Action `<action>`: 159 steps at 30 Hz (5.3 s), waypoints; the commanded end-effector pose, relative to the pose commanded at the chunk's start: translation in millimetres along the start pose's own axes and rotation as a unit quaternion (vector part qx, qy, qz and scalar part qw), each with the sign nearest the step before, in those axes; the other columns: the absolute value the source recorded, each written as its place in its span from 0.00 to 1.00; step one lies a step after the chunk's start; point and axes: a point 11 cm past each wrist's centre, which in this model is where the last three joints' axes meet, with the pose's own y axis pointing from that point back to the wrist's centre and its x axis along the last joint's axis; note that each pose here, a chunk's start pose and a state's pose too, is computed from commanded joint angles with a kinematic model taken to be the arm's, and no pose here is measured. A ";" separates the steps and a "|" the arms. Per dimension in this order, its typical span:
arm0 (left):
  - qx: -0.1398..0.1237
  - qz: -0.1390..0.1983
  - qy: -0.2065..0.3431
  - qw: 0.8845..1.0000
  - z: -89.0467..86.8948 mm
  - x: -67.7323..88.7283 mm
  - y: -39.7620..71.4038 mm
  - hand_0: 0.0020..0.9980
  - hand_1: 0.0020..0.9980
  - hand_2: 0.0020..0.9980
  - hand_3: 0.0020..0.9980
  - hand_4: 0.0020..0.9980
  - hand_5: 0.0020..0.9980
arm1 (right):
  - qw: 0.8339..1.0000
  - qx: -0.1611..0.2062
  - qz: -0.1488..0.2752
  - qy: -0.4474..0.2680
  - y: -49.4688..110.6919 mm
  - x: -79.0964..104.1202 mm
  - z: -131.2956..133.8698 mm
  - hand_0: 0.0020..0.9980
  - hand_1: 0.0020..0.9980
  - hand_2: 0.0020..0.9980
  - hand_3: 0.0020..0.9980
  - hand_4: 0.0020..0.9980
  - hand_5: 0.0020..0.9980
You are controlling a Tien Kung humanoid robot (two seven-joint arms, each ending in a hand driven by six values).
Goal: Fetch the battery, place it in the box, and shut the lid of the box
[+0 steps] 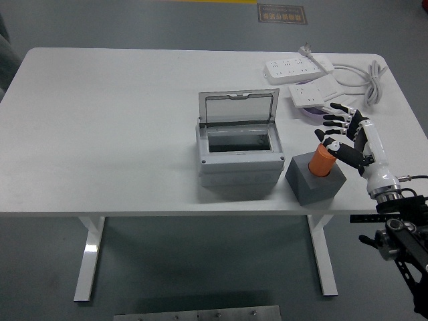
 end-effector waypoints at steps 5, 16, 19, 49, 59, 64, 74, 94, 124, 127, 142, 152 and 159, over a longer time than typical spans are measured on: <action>-0.001 0.000 -0.001 1.000 0.7 -0.3 0.1 0.63 0.70 0.57 0.54 0.50 0.00 | 1.000 -0.007 -0.006 -0.004 2.0 -4.4 4.1 0.54 0.58 0.54 0.62 0.83 0.16; -0.006 -0.001 -0.003 1.000 5.9 -0.7 0.9 0.63 0.70 0.57 0.54 0.50 0.00 | 0.999 -0.024 -0.026 0.001 4.6 -14.6 11.9 0.53 0.57 0.52 0.60 0.82 0.16; -0.008 0.000 -0.003 1.000 7.6 0.4 1.1 0.63 0.70 0.57 0.54 0.50 0.00 | 0.999 -0.028 -0.029 0.002 5.4 -16.5 14.0 0.53 0.57 0.52 0.60 0.82 0.16; -0.030 0.012 -0.008 0.999 17.0 6.4 2.4 0.63 0.70 0.57 0.54 0.50 0.00 | 0.998 -0.045 -0.042 0.007 6.6 -27.5 22.8 0.56 0.61 0.56 0.68 0.77 0.12; -0.033 0.014 -0.008 0.999 18.5 7.4 2.7 0.63 0.70 0.57 0.54 0.50 0.00 | 0.998 -0.046 -0.038 0.011 6.7 -28.1 22.9 0.51 0.54 0.55 0.64 0.54 0.04; -0.034 0.017 -0.009 0.999 19.1 8.3 2.8 0.63 0.70 0.57 0.54 0.50 0.00 | 0.998 -0.048 -0.038 0.010 7.0 -28.6 23.3 0.43 0.46 0.53 0.63 0.49 0.05; -0.036 0.021 -0.009 0.999 19.2 9.6 2.8 0.63 0.70 0.57 0.54 0.50 0.00 | 0.998 -0.046 -0.037 0.011 6.5 -29.2 22.4 0.43 0.45 0.52 0.62 0.46 0.03; -0.041 0.029 -0.008 0.999 20.6 14.3 3.3 0.63 0.70 0.57 0.54 0.50 0.00 | 0.998 -0.048 -0.036 0.013 6.7 -31.5 23.4 0.30 0.36 0.38 0.36 0.37 0.08; -0.055 0.054 -0.019 0.997 29.3 21.6 5.4 0.63 0.70 0.57 0.54 0.50 0.00 | 0.998 -0.034 -0.034 0.027 -4.3 -28.1 15.1 0.24 0.28 0.29 0.33 0.17 0.02; -0.054 0.054 -0.019 0.997 29.1 21.5 5.4 0.63 0.70 0.57 0.54 0.50 0.00 | 0.998 -0.027 -0.032 0.037 -10.8 -23.5 9.7 0.24 0.28 0.29 0.33 0.17 0.02; -0.050 0.055 -0.019 0.997 27.2 22.7 5.2 0.63 0.70 0.57 0.54 0.50 0.00 | 0.995 0.018 -0.031 0.098 -39.2 -16.6 -22.9 0.21 0.26 0.27 0.33 0.11 0.00; -0.047 0.054 -0.019 0.997 25.9 23.6 5.1 0.63 0.70 0.57 0.54 0.50 0.00 | 0.978 0.058 -0.085 0.180 -68.9 -49.3 -64.7 0.20 0.25 0.27 0.33 0.10 0.00; -0.040 0.055 -0.020 0.997 24.8 25.4 5.3 0.63 0.70 0.57 0.54 0.50 0.00 | 0.961 0.060 -0.129 0.239 -81.7 -83.4 -74.2 0.18 0.24 0.27 0.32 0.08 0.00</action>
